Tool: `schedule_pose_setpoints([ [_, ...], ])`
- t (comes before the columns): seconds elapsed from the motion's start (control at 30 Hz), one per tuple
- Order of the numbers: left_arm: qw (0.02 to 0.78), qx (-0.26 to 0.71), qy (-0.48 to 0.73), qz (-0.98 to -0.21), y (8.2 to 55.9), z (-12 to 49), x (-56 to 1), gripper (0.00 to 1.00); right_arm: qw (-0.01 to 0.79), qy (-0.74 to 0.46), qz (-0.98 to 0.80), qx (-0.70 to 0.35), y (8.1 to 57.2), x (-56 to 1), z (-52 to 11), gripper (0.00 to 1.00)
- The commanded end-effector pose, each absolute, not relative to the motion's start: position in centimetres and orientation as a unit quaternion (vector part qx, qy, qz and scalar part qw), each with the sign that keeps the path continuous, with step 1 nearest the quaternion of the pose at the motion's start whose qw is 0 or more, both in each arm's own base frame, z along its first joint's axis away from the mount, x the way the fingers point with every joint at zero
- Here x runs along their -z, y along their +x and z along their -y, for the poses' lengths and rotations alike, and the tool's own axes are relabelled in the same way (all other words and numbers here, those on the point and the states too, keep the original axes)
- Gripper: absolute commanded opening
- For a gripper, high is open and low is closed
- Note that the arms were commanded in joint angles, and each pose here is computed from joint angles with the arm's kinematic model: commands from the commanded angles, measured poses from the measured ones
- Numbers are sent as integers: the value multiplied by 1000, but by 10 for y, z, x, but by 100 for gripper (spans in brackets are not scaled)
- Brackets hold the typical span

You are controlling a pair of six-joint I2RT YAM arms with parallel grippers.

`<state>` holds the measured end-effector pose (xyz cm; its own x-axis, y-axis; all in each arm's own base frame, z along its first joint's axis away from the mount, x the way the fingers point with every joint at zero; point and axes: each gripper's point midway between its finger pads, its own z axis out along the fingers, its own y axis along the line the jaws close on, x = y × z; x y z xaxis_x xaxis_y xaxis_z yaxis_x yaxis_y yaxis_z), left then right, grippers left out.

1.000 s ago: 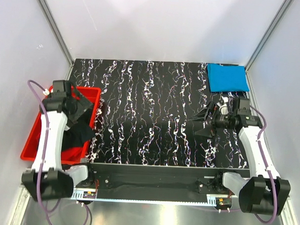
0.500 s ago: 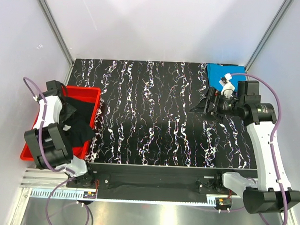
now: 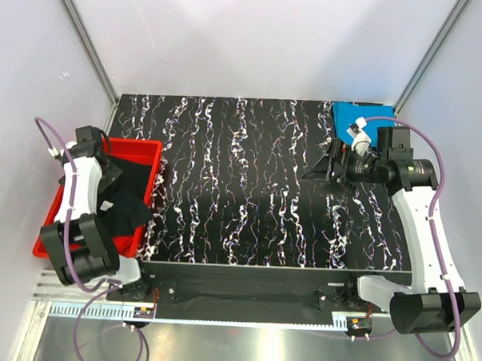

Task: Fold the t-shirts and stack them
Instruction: Grab the tshirt from the pile

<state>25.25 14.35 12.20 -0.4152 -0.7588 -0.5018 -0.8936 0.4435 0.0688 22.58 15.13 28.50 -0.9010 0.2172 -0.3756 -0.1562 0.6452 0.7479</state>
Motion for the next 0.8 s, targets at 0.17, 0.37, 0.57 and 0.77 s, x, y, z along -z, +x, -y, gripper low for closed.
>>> schedule_pose_setpoints([
  [0.17,192,-216,-512,-809,221,-147,-126,93,217,-2,-871,-441,225,-287,-159,97],
  [0.37,176,-205,-518,-811,212,-139,-112,90,211,-1,-872,-441,222,-286,-160,96],
  [0.57,161,-220,-519,-810,202,-140,-105,77,211,3,-872,-443,219,-286,-160,95],
  [0.77,160,-214,-521,-810,200,-139,-103,61,210,5,-870,-446,217,-285,-160,94],
])
